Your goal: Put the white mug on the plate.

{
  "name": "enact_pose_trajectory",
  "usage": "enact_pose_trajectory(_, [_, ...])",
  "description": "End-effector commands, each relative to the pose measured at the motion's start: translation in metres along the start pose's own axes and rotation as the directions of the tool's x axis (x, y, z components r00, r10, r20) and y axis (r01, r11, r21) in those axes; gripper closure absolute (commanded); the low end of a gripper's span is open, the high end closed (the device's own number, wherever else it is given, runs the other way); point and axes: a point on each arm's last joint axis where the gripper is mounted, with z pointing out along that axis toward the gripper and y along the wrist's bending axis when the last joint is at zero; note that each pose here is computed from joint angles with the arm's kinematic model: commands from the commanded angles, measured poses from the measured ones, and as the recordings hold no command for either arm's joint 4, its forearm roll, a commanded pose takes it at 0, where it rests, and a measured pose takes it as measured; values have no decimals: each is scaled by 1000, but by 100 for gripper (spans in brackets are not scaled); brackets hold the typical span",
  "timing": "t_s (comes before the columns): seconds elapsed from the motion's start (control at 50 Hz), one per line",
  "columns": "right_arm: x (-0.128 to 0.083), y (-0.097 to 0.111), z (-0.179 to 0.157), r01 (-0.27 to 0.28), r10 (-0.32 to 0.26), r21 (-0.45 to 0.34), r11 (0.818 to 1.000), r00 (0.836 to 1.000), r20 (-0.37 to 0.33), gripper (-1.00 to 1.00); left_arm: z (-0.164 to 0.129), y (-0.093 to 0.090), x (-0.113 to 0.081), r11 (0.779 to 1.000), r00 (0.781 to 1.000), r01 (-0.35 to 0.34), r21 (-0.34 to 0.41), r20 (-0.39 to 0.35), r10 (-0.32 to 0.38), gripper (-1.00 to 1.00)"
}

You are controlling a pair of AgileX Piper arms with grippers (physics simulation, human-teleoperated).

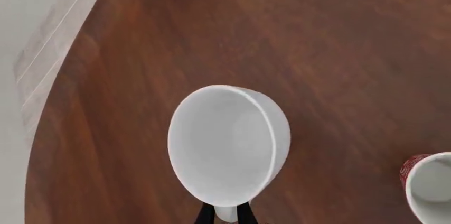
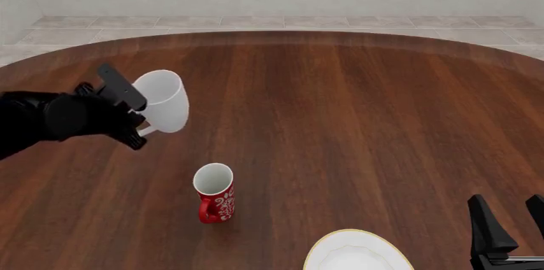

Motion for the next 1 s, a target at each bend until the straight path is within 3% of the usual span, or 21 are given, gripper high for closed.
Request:
enact_pose_trajectory(0.02, [0, 0, 0, 0, 0, -2, 1000, 1000, 0, -100, -44, -20, -24, 999, 995, -18, 31, 94, 15, 100])
enact_pose_trajectory(0.64, [0, 0, 0, 0, 0, -2, 1000, 1000, 0, -100, -78, -69, -48, 973, 970, -172, 151, 200, 140, 100])
enact_pose_trajectory(1.0, [0, 0, 0, 0, 0, -2, 1000, 1000, 0, -100, -87, -107, -66, 934, 937, -272, 230, 286, 202, 100])
